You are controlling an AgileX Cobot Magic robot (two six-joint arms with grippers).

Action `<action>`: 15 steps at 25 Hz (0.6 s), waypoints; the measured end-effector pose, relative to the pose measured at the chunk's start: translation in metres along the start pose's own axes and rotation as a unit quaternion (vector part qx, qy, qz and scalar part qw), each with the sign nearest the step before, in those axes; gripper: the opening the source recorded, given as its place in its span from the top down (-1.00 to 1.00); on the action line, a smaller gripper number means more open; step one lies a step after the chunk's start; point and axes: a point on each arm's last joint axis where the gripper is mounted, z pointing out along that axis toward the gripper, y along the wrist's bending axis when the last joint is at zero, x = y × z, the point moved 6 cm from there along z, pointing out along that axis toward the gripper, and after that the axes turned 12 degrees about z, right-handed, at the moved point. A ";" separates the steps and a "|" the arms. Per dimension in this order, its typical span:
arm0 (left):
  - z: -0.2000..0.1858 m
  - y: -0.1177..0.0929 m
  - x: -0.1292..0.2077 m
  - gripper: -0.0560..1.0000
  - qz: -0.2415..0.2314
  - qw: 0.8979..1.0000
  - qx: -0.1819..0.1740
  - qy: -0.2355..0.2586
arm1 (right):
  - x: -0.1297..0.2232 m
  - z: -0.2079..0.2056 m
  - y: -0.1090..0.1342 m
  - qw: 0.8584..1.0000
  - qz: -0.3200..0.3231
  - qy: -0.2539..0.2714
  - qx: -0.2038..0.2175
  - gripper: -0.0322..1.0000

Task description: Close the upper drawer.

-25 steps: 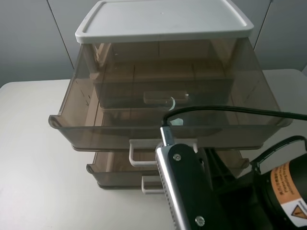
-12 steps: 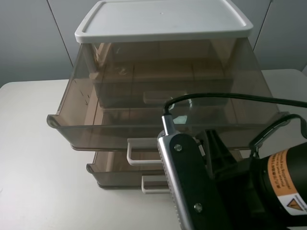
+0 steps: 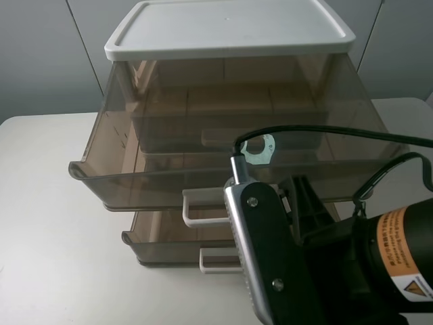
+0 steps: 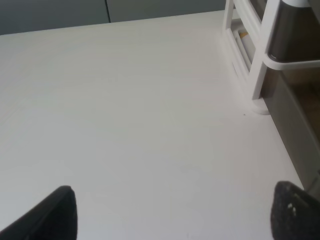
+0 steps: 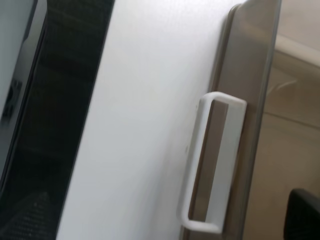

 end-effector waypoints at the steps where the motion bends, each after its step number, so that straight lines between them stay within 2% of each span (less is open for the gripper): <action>1: 0.000 0.000 0.000 -0.51 0.000 1.000 0.000 0.000 | -0.001 0.000 0.000 1.000 0.000 -0.005 0.002 -0.41; 4: 0.000 0.000 0.000 -0.51 0.000 1.000 0.000 0.000 | -0.008 0.000 -0.005 0.999 -0.012 -0.027 0.017 -0.41; 15: 0.000 0.000 0.000 -0.51 0.000 1.000 0.000 0.000 | -0.009 0.000 -0.007 0.999 -0.023 -0.028 0.024 -0.41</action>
